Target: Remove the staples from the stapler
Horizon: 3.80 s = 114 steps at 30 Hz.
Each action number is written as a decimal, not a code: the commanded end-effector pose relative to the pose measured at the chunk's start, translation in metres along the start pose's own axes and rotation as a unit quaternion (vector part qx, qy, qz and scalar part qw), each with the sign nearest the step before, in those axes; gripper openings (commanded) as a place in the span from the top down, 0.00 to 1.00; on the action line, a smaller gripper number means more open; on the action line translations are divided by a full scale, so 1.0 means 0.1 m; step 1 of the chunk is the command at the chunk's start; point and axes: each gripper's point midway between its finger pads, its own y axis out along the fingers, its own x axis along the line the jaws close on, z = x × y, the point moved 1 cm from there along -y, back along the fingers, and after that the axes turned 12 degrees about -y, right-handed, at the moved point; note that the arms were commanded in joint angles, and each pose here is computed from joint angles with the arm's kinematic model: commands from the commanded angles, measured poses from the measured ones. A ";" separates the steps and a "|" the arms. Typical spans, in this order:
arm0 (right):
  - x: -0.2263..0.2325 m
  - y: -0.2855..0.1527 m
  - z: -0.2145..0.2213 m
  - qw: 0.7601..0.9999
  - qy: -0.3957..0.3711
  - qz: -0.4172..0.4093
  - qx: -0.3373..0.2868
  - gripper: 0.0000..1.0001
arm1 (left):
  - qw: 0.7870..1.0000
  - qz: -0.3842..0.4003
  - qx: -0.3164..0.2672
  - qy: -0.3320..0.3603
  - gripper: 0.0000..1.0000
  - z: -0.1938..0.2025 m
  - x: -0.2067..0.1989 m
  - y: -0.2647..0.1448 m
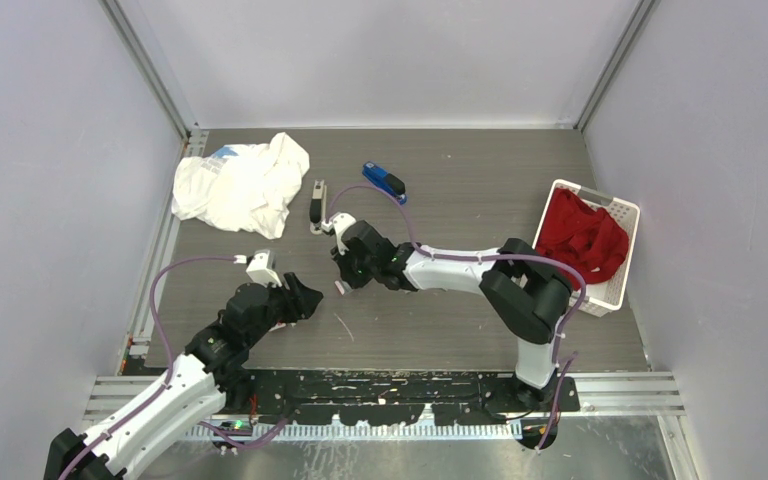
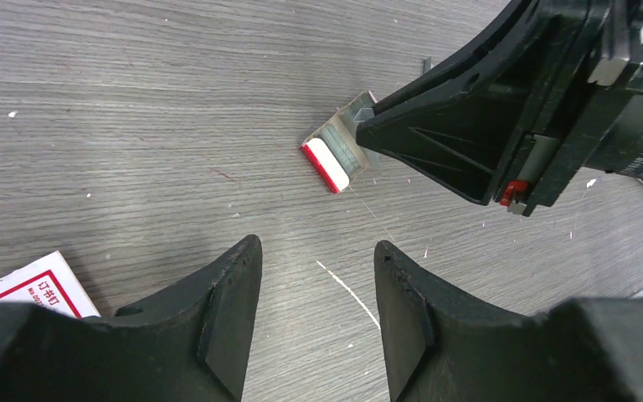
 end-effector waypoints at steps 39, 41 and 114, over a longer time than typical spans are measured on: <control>-0.12 0.14 -0.14 0.999 0.024 0.015 -0.015 0.86 | 0.999 0.034 -0.036 0.001 0.48 -0.21 -0.22 0.01; -0.11 0.15 -0.12 1.000 0.024 0.013 -0.012 0.86 | 0.999 0.034 -0.036 0.001 0.48 -0.22 -0.22 0.01; -0.05 -0.03 -0.34 0.998 0.033 -0.027 -0.036 0.85 | 0.999 0.037 -0.037 0.002 0.48 -0.23 -0.25 -0.01</control>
